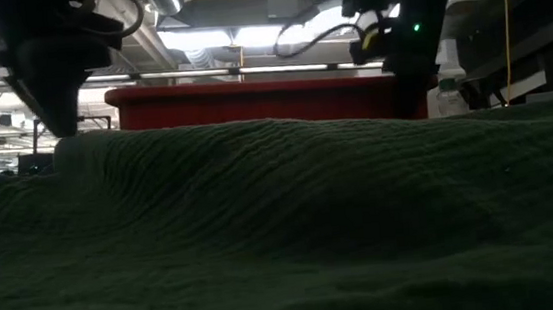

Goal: Fold laundry
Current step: Fold the green shirt

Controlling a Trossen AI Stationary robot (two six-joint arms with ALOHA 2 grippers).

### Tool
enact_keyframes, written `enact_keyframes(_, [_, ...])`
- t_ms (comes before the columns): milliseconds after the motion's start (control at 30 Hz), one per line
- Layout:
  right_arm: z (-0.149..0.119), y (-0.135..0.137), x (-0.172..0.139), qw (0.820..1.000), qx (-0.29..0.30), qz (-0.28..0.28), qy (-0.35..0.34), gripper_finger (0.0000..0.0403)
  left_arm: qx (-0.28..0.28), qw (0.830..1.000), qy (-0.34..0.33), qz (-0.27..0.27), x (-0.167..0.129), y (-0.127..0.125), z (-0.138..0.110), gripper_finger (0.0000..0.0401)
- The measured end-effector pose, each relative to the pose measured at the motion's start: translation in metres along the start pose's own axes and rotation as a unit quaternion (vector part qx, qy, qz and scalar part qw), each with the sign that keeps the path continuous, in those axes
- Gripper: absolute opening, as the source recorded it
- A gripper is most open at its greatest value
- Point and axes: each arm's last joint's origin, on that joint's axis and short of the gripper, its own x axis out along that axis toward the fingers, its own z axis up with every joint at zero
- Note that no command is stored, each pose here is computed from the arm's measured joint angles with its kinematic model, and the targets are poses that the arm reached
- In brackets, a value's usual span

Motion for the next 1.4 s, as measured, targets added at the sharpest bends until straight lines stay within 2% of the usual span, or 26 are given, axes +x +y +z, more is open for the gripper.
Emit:
enact_keyframes(133, [0.001,-0.001,0.007,0.999,-0.004,-0.050,0.003,0.0172,-0.003,0.999,0.037,-0.008,0.000,0.000,-0.002,0.0134])
enact_keyframes(267, [0.000,-0.003,0.007,0.997,-0.005,-0.071,0.001,0.0172,-0.018,0.998,0.051,-0.010,0.000,-0.001,-0.003,0.0134])
enact_keyframes(600, [0.008,-0.005,-0.003,0.998,0.001,-0.061,-0.009,0.0172,-0.030,0.996,0.081,-0.028,-0.004,-0.004,-0.009,0.0116])
enact_keyframes(800, [0.023,-0.007,-0.022,0.998,0.013,-0.045,-0.040,0.0172,-0.023,0.996,0.073,-0.046,-0.025,-0.006,-0.006,0.0089])
enact_keyframes(1067, [0.035,-0.015,-0.056,0.998,0.016,-0.027,-0.046,0.0172,-0.031,0.992,0.029,-0.120,-0.060,-0.015,-0.001,0.0071])
enact_keyframes(1233, [0.038,-0.019,-0.072,0.998,0.015,-0.027,-0.045,0.0172,-0.041,0.984,-0.012,-0.173,-0.068,-0.025,-0.004,0.0073])
enact_keyframes(1400, [0.038,-0.023,-0.082,0.999,0.012,-0.028,-0.038,0.0172,-0.049,0.975,-0.025,-0.216,-0.074,-0.033,-0.008,0.0074])
